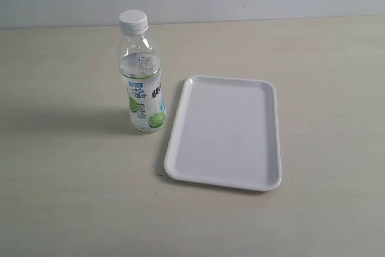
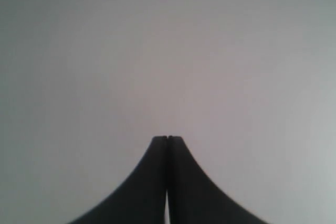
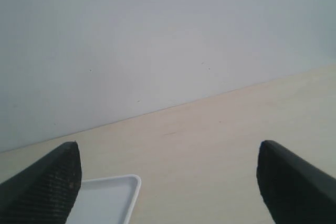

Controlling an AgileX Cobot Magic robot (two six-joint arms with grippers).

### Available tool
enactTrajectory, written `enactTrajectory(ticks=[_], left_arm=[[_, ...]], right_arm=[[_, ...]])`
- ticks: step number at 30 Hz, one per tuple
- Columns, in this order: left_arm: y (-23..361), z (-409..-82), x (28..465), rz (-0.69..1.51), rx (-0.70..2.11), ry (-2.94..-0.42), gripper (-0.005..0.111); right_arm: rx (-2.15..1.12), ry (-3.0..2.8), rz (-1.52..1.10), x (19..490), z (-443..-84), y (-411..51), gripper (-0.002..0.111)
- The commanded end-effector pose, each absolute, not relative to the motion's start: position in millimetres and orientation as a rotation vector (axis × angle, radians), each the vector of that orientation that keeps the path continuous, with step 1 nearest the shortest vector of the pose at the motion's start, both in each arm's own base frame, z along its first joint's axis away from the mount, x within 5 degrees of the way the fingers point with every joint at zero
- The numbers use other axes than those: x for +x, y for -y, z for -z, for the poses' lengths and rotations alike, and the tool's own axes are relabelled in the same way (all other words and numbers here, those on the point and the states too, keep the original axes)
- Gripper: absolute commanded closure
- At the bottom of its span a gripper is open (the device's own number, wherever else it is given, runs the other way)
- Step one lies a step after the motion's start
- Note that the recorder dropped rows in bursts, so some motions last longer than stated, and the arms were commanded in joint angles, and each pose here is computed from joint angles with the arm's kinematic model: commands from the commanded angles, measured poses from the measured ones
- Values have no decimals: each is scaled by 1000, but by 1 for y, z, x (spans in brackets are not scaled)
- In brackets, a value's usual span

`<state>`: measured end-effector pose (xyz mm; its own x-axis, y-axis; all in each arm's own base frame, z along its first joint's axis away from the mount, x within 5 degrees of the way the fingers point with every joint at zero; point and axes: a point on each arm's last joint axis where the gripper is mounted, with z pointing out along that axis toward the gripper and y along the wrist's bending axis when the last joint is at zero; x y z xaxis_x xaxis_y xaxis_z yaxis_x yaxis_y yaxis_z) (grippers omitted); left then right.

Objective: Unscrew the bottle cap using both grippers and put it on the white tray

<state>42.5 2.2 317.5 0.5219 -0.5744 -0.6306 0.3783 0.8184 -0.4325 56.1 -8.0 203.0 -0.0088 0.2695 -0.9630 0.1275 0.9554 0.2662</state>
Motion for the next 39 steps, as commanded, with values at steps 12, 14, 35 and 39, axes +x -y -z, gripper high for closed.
enactTrajectory(ticks=[12, 14, 35, 39], left_arm=[[34, -321, 237, 54, 286, -2015, 107], [38, -310, 249, 80, 323, -2144, 107], [59, -237, 242, 742, 656, -1890, 107], [62, -230, 242, 835, 748, -1821, 107]], right_arm=[[300, -1577, -114, 56, -202, 8, 23], [300, -1577, -114, 56, -202, 8, 23], [298, -1578, -112, 56, -202, 8, 23], [298, -1578, -112, 56, -202, 8, 23]])
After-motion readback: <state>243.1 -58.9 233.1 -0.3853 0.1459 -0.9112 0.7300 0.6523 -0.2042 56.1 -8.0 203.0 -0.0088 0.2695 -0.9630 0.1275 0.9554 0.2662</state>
